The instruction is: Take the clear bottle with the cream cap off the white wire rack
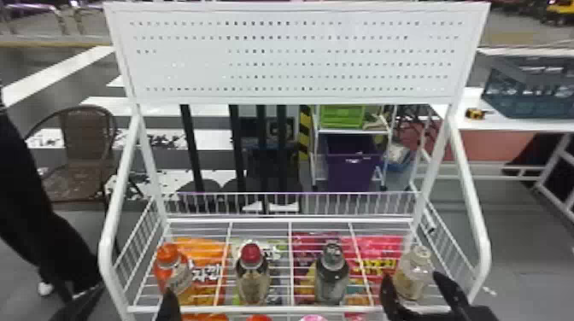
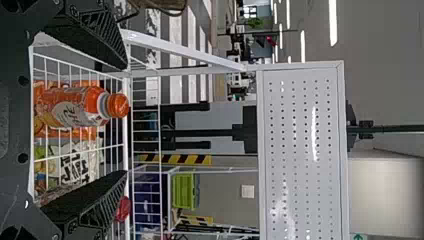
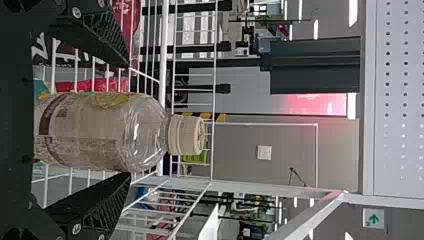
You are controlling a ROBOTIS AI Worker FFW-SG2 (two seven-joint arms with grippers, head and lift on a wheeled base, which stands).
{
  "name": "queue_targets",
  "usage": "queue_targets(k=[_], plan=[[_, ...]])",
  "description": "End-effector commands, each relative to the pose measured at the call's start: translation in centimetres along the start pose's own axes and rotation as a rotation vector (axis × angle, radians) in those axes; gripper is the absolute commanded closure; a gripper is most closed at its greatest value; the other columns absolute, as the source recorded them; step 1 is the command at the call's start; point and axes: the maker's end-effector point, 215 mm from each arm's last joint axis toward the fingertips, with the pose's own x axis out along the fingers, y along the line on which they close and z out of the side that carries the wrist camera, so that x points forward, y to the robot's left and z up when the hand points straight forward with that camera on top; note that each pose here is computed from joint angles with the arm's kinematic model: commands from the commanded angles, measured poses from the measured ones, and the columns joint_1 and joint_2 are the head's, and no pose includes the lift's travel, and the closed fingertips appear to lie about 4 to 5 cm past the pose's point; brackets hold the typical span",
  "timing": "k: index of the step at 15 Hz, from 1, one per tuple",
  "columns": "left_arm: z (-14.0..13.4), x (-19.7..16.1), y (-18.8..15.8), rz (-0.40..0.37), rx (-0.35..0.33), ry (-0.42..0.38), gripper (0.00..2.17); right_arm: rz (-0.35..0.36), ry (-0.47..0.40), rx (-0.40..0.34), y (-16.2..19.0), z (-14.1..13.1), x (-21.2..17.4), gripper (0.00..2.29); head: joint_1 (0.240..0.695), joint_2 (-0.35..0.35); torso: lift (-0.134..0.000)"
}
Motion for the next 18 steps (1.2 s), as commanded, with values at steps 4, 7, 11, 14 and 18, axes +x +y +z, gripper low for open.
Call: queue_targets(k=[4,7,11,14,18], plan=[[0.2,0.1,0.4,0.007,0.005,-0.001,0.14,0.003,0.016,-0.004,0.1,-0.2,1.9,0.94,0.499,0.000,0.000],[0.2,0.1,0.4,0.008,0.002,-0.002,0.14,-0.007,0.005,-0.004,-0.4,0.5,1.4,1.69,0.499,0.000,0.000],[0.4,0.1,0.2,0.005,-0.003,-0.006,0.14,-0.013,-0.010,-0.005,-1.0,3.6,-1.3,1.69,0.499,0.000,0.000],[0.5,0.0,0.3,0.007,-0.003,-0.008,0.14,-0.008,-0.008,-0.023,-1.4,6.7,-4.9,1.69,0.499,0.000,0.000],[0.7,0.0,0.3,0.011,-0.006,-0.018,0.14,0.019,0.000,-0.038,-1.6,9.6,-9.7,1.69,0.499,0.000,0.000]])
